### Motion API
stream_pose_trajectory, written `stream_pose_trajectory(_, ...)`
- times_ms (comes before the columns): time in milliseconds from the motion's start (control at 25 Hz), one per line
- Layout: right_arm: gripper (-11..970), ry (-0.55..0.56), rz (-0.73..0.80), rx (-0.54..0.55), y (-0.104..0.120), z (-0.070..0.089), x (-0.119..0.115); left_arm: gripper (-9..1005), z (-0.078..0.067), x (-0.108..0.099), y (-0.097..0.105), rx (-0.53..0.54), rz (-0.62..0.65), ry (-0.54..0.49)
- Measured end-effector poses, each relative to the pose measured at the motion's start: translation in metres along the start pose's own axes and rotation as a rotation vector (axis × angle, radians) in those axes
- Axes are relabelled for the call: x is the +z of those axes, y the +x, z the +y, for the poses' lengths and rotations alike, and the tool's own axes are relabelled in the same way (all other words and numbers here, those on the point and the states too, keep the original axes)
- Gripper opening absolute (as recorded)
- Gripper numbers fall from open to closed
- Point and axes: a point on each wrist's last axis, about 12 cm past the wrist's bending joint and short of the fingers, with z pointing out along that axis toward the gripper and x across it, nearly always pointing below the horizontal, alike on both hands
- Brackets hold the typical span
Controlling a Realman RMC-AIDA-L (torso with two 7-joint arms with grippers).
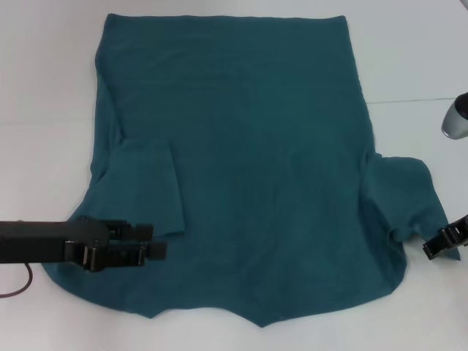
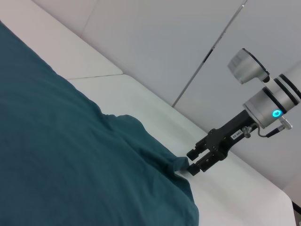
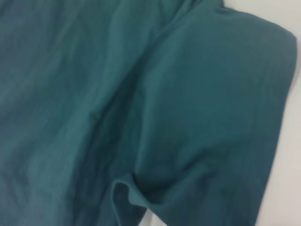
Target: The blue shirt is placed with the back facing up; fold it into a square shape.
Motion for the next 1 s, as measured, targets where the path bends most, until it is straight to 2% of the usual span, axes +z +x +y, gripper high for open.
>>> stream_pose_trajectory(400, 736, 0.0, 0.019, -0.018, -0.001, 0.005, 0.003, 615, 0.0, 0.0, 0.001, -0.006, 0.007, -0.005)
stream_pose_trajectory(1000, 734, 0.018, 0.024, 0.02, 0.004, -0.005, 0.011, 616, -0.001, 0.002, 0.002, -0.025, 0.008, 0.004)
